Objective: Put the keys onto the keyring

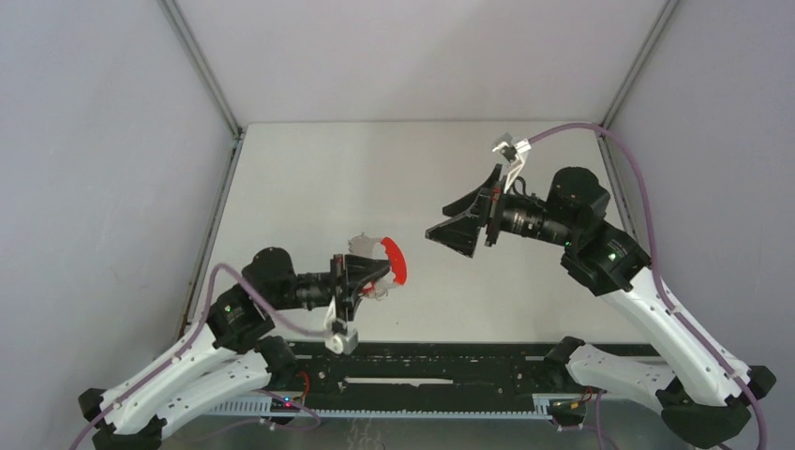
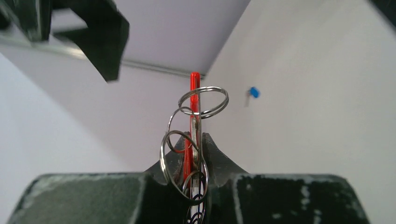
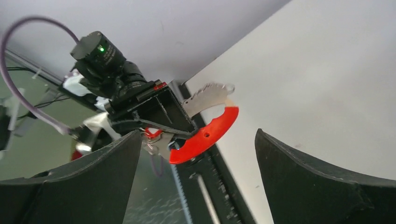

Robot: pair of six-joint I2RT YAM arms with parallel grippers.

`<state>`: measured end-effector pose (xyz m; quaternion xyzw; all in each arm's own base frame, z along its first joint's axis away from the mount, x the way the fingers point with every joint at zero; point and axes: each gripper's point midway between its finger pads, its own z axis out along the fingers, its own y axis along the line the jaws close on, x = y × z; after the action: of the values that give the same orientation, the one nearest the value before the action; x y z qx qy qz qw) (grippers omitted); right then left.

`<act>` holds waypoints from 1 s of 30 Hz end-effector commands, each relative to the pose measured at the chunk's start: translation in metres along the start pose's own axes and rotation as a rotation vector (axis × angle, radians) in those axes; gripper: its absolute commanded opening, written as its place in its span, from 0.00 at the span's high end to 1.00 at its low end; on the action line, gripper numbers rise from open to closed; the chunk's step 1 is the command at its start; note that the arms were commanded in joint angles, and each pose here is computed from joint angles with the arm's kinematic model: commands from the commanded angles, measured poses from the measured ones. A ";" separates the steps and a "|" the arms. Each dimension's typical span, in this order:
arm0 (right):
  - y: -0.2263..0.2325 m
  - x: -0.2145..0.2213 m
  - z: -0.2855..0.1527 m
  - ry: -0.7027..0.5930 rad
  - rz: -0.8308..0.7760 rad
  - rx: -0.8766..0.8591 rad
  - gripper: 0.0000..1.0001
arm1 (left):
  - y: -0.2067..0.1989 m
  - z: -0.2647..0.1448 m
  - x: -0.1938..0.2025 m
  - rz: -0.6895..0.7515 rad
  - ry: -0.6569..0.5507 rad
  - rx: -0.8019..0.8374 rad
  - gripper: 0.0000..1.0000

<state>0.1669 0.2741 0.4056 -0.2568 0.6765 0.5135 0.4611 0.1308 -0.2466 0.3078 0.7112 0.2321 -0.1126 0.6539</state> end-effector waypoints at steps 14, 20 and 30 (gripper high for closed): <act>-0.021 0.003 -0.014 0.031 0.455 -0.011 0.00 | 0.014 0.012 -0.056 1.206 -0.249 -0.203 1.00; -0.050 0.020 -0.014 -0.055 0.569 0.049 0.27 | 0.013 0.008 -0.064 1.225 -0.281 -0.207 1.00; 0.012 0.018 0.008 0.034 0.303 -0.095 0.08 | 0.008 0.007 -0.061 1.221 -0.272 -0.189 1.00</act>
<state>0.1666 0.2837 0.3462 -0.1077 0.7426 0.5993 0.2788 0.0951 -0.2693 0.3196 0.6789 -0.2080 0.1345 0.6912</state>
